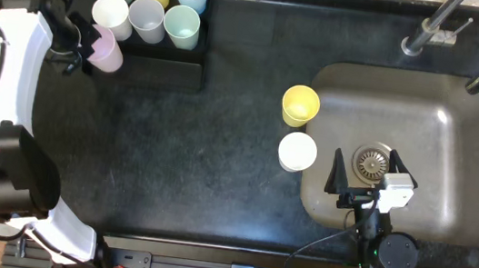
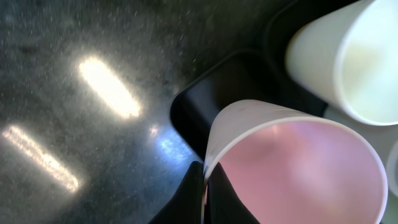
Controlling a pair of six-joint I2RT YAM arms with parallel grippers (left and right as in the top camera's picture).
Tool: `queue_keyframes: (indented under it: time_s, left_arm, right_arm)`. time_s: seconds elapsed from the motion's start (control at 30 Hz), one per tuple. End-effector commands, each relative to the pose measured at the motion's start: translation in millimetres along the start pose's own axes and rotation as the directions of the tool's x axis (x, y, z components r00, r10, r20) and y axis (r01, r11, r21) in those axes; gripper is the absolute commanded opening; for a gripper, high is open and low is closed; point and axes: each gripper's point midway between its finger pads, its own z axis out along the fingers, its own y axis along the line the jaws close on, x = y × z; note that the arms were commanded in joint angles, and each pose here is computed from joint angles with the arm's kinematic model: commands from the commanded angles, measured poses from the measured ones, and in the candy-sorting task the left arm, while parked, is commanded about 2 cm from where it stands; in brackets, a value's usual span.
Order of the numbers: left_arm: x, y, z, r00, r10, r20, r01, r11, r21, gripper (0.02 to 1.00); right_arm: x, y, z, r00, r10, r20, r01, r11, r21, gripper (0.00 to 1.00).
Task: Store Cups
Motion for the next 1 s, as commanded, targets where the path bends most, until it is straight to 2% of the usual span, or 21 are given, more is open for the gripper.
queue_keyframes:
  time_s: [0.03,0.57,1.0]
  left_arm:
    - [0,6,0,1.0,-0.007,0.019,0.007,1.0,-0.001,0.036]
    - [-6,11,19,0.999,-0.021,0.047,0.023,0.999,-0.039,0.036]
    - [-11,5,30,0.998,-0.022,0.055,0.024,0.999,-0.027,0.036]
  right_arm:
    - [3,1,0,1.0,0.004,0.0,-0.004,1.0,-0.005,0.998]
    - [3,1,0,1.0,0.004,0.0,-0.004,1.0,-0.005,0.996]
    - [3,1,0,1.0,0.004,0.0,-0.004,1.0,-0.005,0.998]
